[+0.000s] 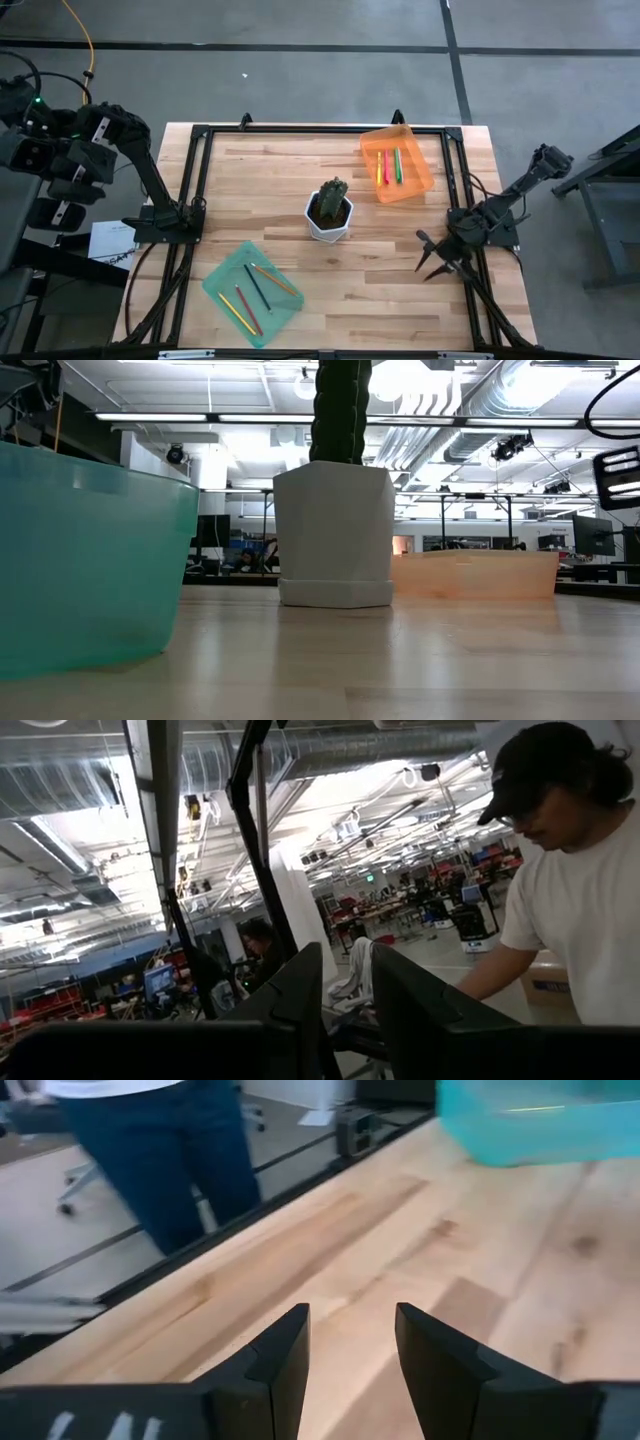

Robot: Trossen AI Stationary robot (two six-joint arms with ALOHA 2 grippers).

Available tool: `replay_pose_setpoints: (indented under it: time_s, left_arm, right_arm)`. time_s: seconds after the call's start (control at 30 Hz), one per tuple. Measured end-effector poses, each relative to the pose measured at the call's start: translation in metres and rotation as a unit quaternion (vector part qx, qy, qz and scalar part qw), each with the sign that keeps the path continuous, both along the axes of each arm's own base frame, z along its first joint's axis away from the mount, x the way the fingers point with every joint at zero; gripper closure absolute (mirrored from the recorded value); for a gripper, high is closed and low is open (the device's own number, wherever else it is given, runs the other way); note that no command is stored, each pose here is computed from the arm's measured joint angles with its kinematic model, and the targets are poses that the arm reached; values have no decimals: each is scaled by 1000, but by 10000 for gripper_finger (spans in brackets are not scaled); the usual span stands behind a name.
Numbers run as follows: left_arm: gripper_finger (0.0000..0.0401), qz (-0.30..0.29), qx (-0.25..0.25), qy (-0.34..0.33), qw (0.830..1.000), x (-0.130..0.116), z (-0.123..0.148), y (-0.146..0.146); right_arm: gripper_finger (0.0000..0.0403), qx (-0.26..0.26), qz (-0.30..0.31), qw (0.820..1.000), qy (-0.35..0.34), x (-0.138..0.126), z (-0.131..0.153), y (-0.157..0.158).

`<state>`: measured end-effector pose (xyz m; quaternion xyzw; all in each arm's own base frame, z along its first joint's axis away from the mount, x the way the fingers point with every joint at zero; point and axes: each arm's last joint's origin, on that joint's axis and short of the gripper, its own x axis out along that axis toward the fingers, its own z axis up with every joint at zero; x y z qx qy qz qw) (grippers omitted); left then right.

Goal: Sort pens & pencils
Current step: Return to Home Position

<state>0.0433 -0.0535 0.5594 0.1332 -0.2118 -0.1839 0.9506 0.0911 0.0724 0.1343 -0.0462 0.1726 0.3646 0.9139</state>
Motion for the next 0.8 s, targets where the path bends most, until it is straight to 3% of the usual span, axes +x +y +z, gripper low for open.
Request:
replay_pose_setpoints:
  time_s: [0.33,0.8]
  left_arm:
    - [322,0,-1,-1,1000,0,0,0]
    - [322,1,-5,-5,1000,0,1,0]
  right_arm:
    - [261,1,-115,993,-2,14,0,-23]
    - [261,1,-255,967,-3,24,1,-54]
